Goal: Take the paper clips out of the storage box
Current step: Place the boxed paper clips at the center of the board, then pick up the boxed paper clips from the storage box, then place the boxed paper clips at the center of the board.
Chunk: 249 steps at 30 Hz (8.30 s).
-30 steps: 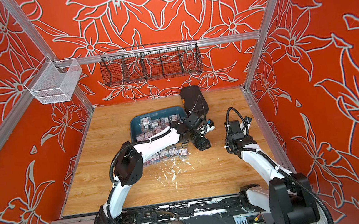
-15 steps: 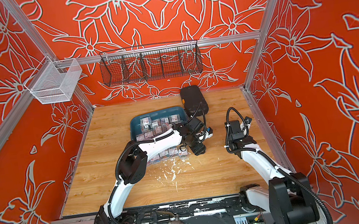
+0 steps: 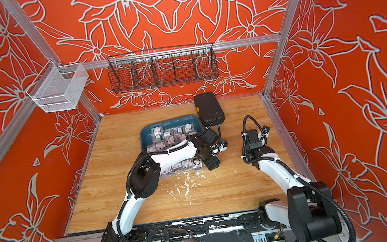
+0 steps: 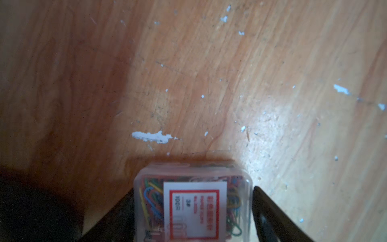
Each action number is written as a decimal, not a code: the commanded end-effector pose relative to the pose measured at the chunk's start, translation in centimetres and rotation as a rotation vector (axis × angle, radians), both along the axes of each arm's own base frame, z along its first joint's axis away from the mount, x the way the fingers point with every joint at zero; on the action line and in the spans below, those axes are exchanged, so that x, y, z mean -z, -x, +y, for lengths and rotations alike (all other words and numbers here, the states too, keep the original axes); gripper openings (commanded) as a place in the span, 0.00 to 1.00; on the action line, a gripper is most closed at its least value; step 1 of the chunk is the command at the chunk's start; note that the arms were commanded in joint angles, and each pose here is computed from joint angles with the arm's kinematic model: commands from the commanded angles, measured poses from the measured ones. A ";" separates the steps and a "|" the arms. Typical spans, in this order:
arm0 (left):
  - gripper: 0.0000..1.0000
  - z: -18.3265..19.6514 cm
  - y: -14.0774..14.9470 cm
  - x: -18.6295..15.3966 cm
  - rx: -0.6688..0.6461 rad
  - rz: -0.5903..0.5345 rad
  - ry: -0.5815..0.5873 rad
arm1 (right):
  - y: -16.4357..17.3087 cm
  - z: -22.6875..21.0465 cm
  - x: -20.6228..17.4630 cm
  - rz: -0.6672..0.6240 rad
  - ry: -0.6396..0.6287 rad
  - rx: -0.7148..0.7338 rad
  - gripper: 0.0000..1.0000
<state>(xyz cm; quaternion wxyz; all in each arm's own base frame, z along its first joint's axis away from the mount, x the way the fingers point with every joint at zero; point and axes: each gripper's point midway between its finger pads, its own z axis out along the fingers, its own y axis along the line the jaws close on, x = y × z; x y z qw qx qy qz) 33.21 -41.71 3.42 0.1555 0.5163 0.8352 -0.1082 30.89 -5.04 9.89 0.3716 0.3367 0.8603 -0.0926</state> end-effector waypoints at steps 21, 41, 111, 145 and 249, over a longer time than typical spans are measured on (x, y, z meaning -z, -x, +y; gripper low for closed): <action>0.93 13.1 1.7 -18.4 -0.594 -0.403 0.322 | 1.0 16.6 8.1 0.162 -0.426 -0.365 0.25; 0.98 35.2 3.1 -12.5 -1.356 -0.477 0.385 | 0.9 21.1 8.1 0.183 -0.382 -0.487 0.24; 0.50 32.6 -14.2 -12.6 -1.697 -0.148 0.192 | -2.3 6.7 -4.3 -0.067 0.295 -0.192 0.66; 0.31 37.8 11.2 -2.5 -2.320 0.174 0.095 | -2.2 7.1 -3.9 -0.062 0.282 -0.222 0.66; 0.00 36.5 9.2 1.4 -1.740 0.114 0.062 | -1.6 7.3 -4.0 -0.079 0.248 -0.250 0.66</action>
